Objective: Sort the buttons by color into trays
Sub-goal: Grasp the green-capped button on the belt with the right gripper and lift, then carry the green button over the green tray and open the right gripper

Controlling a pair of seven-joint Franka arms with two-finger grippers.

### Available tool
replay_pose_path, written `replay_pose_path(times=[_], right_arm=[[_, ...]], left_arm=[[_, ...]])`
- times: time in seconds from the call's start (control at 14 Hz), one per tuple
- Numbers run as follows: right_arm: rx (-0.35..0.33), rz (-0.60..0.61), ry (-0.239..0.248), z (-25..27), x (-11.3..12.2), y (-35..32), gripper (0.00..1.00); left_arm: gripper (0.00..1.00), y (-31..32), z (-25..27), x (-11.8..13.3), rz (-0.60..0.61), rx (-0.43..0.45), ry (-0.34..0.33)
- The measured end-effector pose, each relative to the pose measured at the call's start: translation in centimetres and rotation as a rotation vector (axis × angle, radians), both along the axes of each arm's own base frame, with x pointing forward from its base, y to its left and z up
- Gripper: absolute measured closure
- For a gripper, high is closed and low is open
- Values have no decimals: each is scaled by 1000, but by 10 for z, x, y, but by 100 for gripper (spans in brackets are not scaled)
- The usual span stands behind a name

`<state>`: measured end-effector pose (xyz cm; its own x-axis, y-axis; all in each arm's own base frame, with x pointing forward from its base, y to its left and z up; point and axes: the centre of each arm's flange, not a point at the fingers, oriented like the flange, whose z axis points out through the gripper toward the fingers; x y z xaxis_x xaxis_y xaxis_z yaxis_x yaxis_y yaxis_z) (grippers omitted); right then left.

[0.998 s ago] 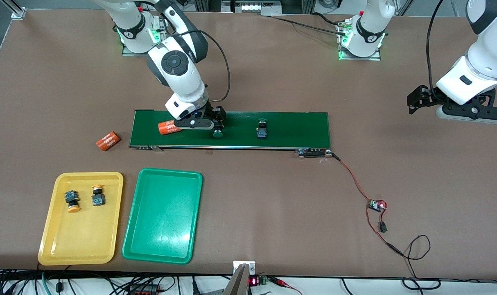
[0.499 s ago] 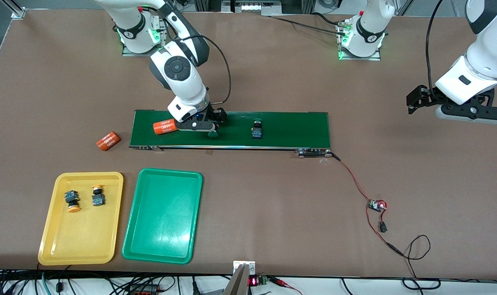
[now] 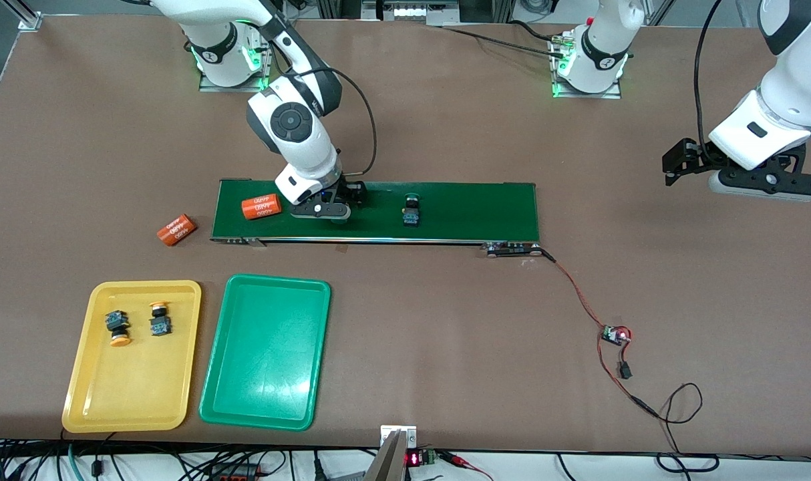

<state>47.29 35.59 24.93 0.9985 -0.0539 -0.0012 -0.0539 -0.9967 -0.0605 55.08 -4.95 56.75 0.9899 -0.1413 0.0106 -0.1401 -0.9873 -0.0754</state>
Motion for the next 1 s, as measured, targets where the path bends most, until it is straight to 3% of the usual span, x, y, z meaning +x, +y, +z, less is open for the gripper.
replay_pose_path(times=[0.07, 0.14, 0.29, 0.36, 0.64, 0.78, 1.0], right_arm=[[-5, 8, 0, -3, 2, -3, 22], [-9, 17, 1, -7, 4, -7, 29], [-14, 21, 3, -10, 7, -12, 53], [-15, 19, 3, -10, 8, -13, 57], [-24, 14, -20, 8, 30, -26, 57], [-54, 30, -15, 44, 58, -40, 57], [-62, 59, -67, 99, 110, -75, 57]], left_arm=[[0, 0, 0, 0, 0, 0, 0], [0, -1, 0, 0, -1, 0, 0], [0, -1, 0, 0, -2, 0, 0], [0, -1, 0, 0, -3, 0, 0], [0, -4, 8, 1, -28, -1, -15], [0, -4, 11, 1, -32, -1, -20], [0, -4, 9, -1, -32, 1, 4]])
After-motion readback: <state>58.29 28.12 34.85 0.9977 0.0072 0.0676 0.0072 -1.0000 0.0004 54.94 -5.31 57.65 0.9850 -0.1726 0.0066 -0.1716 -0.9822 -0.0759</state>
